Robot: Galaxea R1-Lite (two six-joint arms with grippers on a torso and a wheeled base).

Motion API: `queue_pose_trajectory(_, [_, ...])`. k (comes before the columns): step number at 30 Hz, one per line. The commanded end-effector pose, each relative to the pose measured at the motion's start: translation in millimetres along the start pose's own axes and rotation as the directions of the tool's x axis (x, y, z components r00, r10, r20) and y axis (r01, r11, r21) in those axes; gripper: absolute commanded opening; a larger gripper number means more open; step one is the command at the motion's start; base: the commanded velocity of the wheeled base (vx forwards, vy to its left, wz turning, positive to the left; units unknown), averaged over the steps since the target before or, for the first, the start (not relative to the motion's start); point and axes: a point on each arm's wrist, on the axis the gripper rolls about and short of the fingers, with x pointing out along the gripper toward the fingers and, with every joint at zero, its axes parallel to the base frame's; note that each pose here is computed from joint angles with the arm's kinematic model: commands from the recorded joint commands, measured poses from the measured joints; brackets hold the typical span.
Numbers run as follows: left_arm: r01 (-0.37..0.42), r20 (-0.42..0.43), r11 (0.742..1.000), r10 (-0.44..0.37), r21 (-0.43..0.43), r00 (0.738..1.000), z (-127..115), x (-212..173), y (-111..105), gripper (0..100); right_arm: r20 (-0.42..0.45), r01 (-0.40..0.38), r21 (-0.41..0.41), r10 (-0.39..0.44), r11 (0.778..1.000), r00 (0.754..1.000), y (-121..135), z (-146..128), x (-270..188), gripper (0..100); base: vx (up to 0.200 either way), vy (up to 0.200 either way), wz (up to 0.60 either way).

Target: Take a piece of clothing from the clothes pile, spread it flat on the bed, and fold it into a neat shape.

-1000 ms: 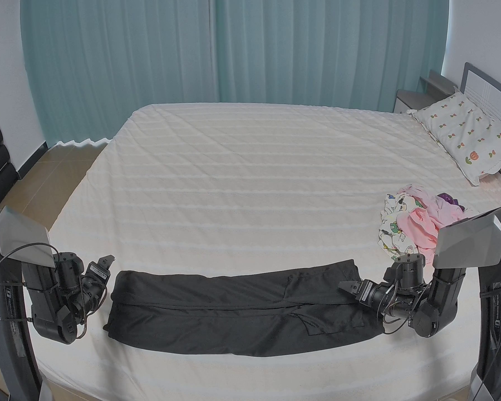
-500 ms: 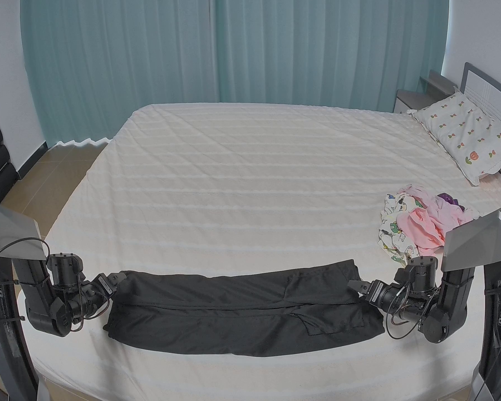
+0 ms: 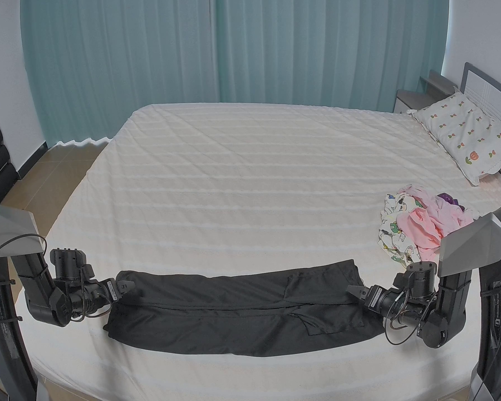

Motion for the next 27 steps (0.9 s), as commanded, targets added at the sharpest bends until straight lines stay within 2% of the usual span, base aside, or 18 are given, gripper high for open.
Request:
queue_pose_trajectory(1, [-0.01, -0.02, 1.0, 0.01, 0.01, 1.0, -1, 13, 3, 100, -0.006, 0.002, 0.001, -0.002, 1.0, 1.0, -1, -2, 1, 100, 0.0, 0.0, 0.0])
queue_pose_trajectory(10, [-0.001, -0.064, 0.997, 0.006, 0.075, 0.998, -11, 27, 8, 100, -0.004, 0.001, 0.0, -0.001, 1.0, 1.0, 0, -1, 1, 100, 0.0, 0.0, 0.0])
queue_pose_trajectory(18, [0.064, -0.083, 0.995, -0.058, 0.071, 0.995, -10, 28, 7, 100, 0.002, -0.004, 0.001, 0.004, 1.0, 1.0, 0, -1, 1, 100, 0.0, 0.0, 0.0])
queue_pose_trajectory(22, [0.071, -0.084, 0.995, -0.065, 0.072, 0.994, -11, 26, 7, 100, 0.013, -0.01, -0.001, 0.01, 1.0, 1.0, 0, 0, 1, 100, 0.0, 0.0, 0.0])
queue_pose_trajectory(23, [0.071, -0.086, 0.995, -0.065, 0.072, 0.994, -11, 26, 7, 0, 0.012, -0.011, -0.002, 0.011, 1.0, 1.0, 0, 0, 2, 100, 0.0, 0.0, 0.0])
queue_pose_trajectory(27, [0.069, -0.093, 0.995, -0.063, 0.073, 0.994, -13, 25, 7, 0, 0.012, -0.011, -0.002, 0.011, 1.0, 1.0, 0, 0, 2, 100, 0.0, 0.0, 0.0])
